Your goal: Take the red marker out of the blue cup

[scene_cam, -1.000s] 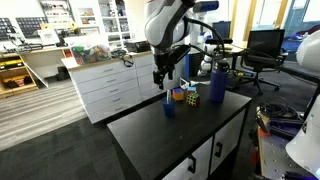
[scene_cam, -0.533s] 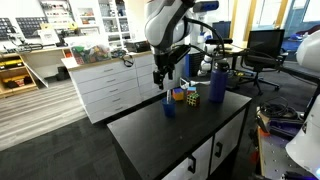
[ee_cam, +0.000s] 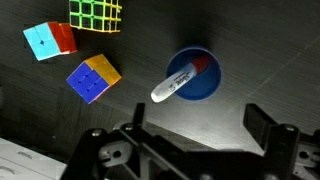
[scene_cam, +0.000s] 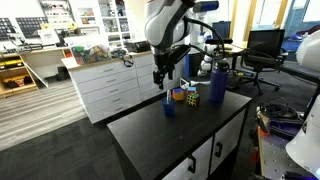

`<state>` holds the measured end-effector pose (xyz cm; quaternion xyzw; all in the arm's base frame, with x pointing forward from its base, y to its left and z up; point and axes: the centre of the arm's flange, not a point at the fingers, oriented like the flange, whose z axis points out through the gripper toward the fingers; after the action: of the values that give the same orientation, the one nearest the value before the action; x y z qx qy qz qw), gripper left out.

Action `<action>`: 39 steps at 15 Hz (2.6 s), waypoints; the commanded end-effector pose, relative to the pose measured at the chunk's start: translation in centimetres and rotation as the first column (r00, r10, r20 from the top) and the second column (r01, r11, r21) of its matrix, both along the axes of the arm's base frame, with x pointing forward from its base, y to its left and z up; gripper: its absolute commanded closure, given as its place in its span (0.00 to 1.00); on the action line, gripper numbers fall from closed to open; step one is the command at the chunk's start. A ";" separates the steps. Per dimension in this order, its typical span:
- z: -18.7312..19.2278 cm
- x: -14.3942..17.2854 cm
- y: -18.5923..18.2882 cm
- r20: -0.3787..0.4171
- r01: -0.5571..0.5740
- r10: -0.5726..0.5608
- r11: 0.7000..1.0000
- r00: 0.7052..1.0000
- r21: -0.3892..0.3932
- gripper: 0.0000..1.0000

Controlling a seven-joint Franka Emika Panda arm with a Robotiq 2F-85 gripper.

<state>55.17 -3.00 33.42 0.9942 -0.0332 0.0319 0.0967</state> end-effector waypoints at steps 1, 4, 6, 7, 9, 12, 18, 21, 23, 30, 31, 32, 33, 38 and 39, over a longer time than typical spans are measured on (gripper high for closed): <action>0.1 0.3 -0.3 0.003 0.006 -0.006 1.000 1.000 -0.009 0.00; 0.2 0.5 -1.0 0.007 0.019 -0.019 1.000 1.000 -0.012 0.00; 0.3 0.6 -1.5 0.008 0.031 -0.031 0.999 0.999 -0.006 0.00; 0.3 0.6 -1.8 0.009 0.040 -0.040 0.999 0.999 -0.002 0.00; 0.2 0.7 -2.4 0.006 0.057 -0.057 0.998 0.998 0.006 0.00; -0.2 0.9 -3.3 0.001 0.104 -0.104 0.994 0.995 0.031 0.00; -1.4 0.4 -4.9 -0.004 0.183 -0.183 0.981 0.983 0.064 0.00; -2.5 0.2 -5.2 -0.001 0.201 -0.202 0.976 0.979 0.082 0.00; -3.2 0.0 -5.4 -0.011 0.216 -0.216 0.971 0.976 0.099 0.00; -5.0 -0.5 -6.3 0.011 0.280 -0.288 0.938 0.958 0.204 0.00; -5.1 -0.4 -6.6 0.016 0.282 -0.292 0.935 0.956 0.214 0.00; -5.2 -0.2 -6.8 0.014 0.286 -0.297 0.932 0.955 0.222 0.00; -5.3 0.0 -7.0 0.002 0.290 -0.298 0.932 0.955 0.216 0.00; -5.5 0.9 -6.8 -0.049 0.267 -0.263 0.957 0.963 0.115 0.00; -5.7 1.2 -6.7 -0.053 0.260 -0.256 0.960 0.965 0.102 0.00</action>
<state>54.38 -9.47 28.27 0.9835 -0.1788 0.0160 0.0224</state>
